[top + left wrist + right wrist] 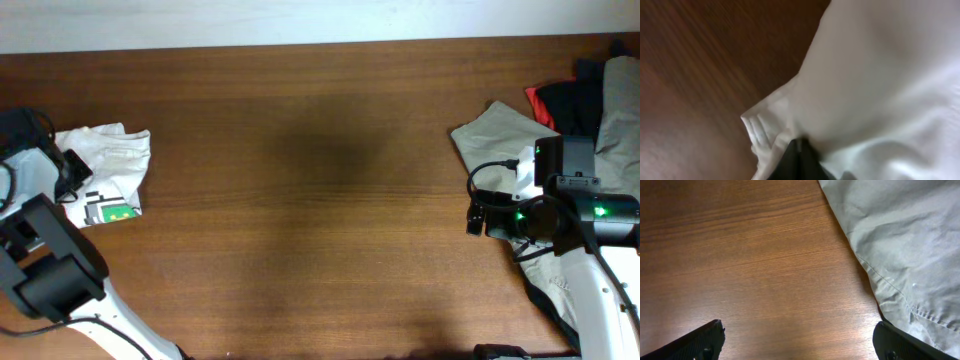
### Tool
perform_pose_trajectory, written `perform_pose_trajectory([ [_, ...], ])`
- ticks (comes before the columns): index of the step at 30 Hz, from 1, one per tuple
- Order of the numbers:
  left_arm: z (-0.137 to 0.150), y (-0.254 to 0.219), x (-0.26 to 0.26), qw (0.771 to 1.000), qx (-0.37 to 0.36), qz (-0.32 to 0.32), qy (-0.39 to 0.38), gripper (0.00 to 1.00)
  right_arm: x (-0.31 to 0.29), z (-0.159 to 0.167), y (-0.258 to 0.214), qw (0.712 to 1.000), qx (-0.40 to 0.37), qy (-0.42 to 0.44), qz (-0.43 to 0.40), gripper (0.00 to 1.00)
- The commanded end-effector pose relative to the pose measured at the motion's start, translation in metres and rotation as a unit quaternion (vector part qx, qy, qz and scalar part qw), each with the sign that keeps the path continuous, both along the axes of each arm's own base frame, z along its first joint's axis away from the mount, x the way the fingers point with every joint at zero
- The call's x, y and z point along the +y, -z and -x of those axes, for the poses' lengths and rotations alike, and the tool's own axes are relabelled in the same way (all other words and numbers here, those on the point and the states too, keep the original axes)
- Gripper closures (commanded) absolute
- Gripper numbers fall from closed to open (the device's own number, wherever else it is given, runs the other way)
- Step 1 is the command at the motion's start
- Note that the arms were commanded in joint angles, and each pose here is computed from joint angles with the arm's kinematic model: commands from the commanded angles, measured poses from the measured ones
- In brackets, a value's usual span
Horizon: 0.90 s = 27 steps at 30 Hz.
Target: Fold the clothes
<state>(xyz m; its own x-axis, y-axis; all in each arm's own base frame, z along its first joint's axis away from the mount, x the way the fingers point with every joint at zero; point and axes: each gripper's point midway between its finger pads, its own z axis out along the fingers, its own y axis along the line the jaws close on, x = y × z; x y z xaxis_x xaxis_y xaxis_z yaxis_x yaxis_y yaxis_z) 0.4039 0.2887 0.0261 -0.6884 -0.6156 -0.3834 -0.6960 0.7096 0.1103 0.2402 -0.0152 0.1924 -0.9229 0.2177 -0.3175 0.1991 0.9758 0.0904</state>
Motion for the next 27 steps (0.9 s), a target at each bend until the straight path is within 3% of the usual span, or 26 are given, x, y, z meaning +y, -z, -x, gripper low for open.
perform_pose_trajectory([
  [1, 0.019, 0.03, 0.018, 0.998, 0.053, -0.033, -0.028, 0.66, -0.002, 0.002, 0.001, 1.0, 0.003, 0.001, 0.003, 0.01],
  [3, 0.024, 0.03, 0.026, 0.996, 0.06, -0.048, -0.038, 0.41, -0.001, 0.002, 0.001, 1.0, 0.004, 0.001, 0.003, 0.01],
  [4, 0.024, 0.029, 0.027, 0.996, 0.059, -0.047, -0.038, 0.36, -0.001, 0.002, 0.001, 1.0, 0.004, 0.001, 0.003, 0.01],
  [9, 0.022, 0.005, 0.028, 0.997, 0.048, -0.053, -0.04, 0.21, -0.002, 0.002, 0.001, 1.0, 0.004, 0.001, 0.003, 0.01],
  [13, 0.01, -0.08, 0.032, 0.994, -0.027, -0.094, -0.042, 0.15, -0.002, 0.0, 0.0, 1.0, 0.0, 0.001, 0.003, 0.01],
  [17, -0.017, -0.122, -0.021, 0.993, -0.114, -0.018, 0.03, 0.14, -0.002, -0.001, -0.001, 1.0, -0.004, 0.001, 0.003, 0.01],
  [21, -0.022, -0.101, -0.102, 0.986, -0.085, 0.102, 0.104, 0.19, -0.002, 0.0, 0.0, 1.0, -0.002, 0.001, 0.003, 0.01],
  [24, -0.02, -0.093, -0.162, 0.976, -0.039, 0.135, 0.166, 0.13, 0.004, -0.011, -0.003, 1.0, -0.023, -0.006, -0.012, 0.01],
  [27, 0.001, -0.084, -0.217, 0.959, 0.039, 0.155, 0.234, 0.07, 0.007, -0.034, -0.006, 0.998, -0.055, -0.013, -0.026, 0.01],
])
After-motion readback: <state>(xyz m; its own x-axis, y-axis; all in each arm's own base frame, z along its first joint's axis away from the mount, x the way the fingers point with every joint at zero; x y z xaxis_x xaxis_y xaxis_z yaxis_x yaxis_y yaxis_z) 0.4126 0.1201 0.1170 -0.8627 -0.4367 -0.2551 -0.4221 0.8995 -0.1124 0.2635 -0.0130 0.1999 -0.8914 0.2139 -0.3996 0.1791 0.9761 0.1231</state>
